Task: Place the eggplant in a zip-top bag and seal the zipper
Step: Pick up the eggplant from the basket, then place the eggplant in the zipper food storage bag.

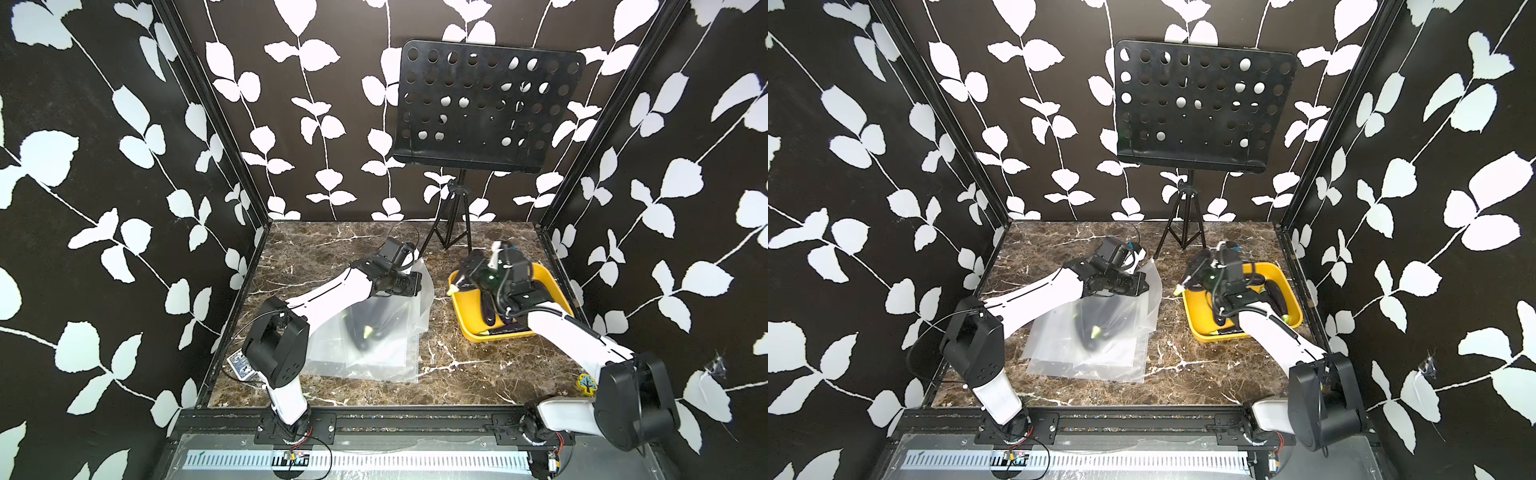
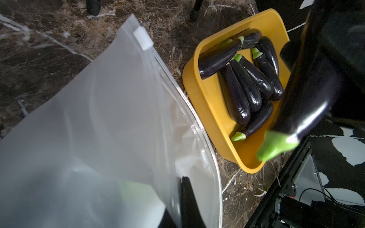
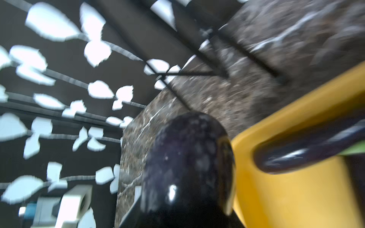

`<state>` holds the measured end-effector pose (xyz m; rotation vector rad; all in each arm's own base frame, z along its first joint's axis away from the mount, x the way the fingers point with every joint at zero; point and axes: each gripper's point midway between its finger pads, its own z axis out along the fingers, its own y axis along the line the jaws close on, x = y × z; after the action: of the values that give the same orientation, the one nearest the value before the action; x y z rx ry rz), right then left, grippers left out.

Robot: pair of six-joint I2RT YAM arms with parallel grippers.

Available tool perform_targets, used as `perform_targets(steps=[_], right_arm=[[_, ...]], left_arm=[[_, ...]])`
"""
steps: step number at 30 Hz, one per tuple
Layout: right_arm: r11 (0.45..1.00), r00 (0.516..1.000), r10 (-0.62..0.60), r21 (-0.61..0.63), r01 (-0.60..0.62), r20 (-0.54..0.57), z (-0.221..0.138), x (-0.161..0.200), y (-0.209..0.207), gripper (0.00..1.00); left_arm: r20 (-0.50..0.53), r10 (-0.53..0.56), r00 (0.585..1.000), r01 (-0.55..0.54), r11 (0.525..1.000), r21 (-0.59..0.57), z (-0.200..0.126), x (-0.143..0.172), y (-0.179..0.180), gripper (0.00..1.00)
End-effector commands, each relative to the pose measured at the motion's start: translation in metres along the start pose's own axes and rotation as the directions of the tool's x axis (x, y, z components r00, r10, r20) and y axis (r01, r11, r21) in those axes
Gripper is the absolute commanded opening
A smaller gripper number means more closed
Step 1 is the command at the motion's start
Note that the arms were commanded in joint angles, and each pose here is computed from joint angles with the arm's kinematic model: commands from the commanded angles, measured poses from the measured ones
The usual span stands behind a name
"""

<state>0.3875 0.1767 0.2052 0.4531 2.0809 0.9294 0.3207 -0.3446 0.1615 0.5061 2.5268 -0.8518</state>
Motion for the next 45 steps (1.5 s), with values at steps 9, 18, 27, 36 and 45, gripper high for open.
perform_targets(steps=[9, 18, 27, 36, 45], right_arm=[[0.941, 0.947, -0.321, -0.111, 0.319, -0.002, 0.042, 0.033, 0.070, 0.36], [0.899, 0.886, -0.432, -0.155, 0.409, -0.168, 0.038, 0.095, 0.064, 0.36], [0.897, 0.851, -0.441, -0.176, 0.405, -0.286, 0.023, 0.121, 0.052, 0.35], [0.907, 0.816, -0.420, -0.173, 0.384, -0.396, 0.005, 0.144, 0.043, 0.35], [0.915, 0.796, -0.378, -0.058, 0.400, -0.472, 0.009, 0.143, 0.030, 0.36]], left_arm=[[0.042, 0.005, 0.999, -0.005, 1.000, 0.013, -0.019, -0.006, -0.008, 0.00], [0.089, 0.004, 0.996, -0.005, 1.000, 0.009, -0.035, -0.012, -0.011, 0.00], [0.095, -0.004, 0.995, 0.005, 1.000, -0.004, -0.037, -0.011, -0.008, 0.00], [0.104, -0.017, 0.994, 0.018, 1.000, -0.013, -0.036, -0.013, -0.006, 0.00], [0.120, -0.013, 0.993, 0.015, 1.000, -0.014, -0.043, -0.014, -0.008, 0.00]])
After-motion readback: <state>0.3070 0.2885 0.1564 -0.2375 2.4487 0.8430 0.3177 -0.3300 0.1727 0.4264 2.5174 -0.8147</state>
